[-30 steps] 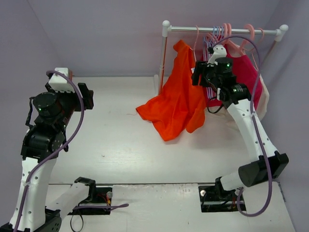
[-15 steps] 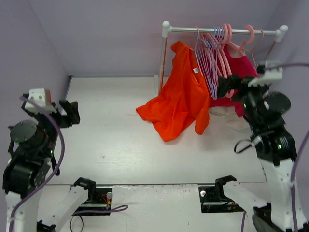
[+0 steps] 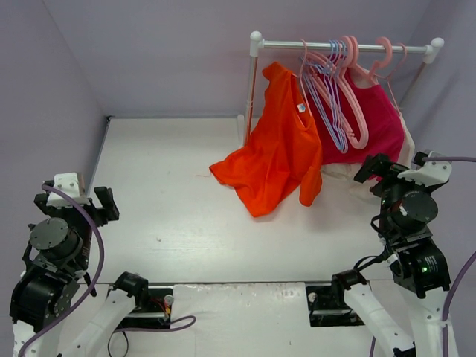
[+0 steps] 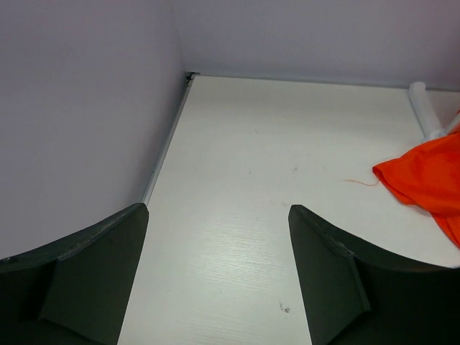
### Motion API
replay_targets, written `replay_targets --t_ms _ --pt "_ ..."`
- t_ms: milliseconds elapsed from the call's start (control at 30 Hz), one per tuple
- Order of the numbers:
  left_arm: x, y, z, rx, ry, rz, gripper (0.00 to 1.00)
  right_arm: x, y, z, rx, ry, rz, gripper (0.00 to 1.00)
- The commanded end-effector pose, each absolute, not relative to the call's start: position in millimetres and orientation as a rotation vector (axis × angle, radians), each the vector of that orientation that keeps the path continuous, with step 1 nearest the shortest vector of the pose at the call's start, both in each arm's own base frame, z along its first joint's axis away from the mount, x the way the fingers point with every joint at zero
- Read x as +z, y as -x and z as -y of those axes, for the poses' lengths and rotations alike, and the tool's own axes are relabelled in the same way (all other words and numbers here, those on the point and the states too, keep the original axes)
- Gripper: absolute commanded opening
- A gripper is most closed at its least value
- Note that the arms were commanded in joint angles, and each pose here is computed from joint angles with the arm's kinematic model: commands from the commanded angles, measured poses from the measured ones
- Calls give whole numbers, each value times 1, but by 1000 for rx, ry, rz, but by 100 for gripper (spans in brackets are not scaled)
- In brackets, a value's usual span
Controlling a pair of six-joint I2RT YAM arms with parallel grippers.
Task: Place the t-shirt on the hanger
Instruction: Reset both arms
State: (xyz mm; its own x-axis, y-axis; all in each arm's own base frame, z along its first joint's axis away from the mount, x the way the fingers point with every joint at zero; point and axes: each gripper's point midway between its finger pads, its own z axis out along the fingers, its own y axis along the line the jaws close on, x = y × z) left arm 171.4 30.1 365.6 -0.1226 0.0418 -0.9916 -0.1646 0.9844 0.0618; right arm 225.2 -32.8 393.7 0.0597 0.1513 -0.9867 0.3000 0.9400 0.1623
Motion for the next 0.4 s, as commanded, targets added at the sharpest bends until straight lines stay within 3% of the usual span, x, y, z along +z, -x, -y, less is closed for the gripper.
replay_targets --t_ms 0,367 --pt "365 -183 -33 197 152 -1690 75 412 -238 37 -132 -421 -1462 100" --pt "364 -195 -23 171 131 -1724 76 409 -257 25 -120 -362 -1508 100"
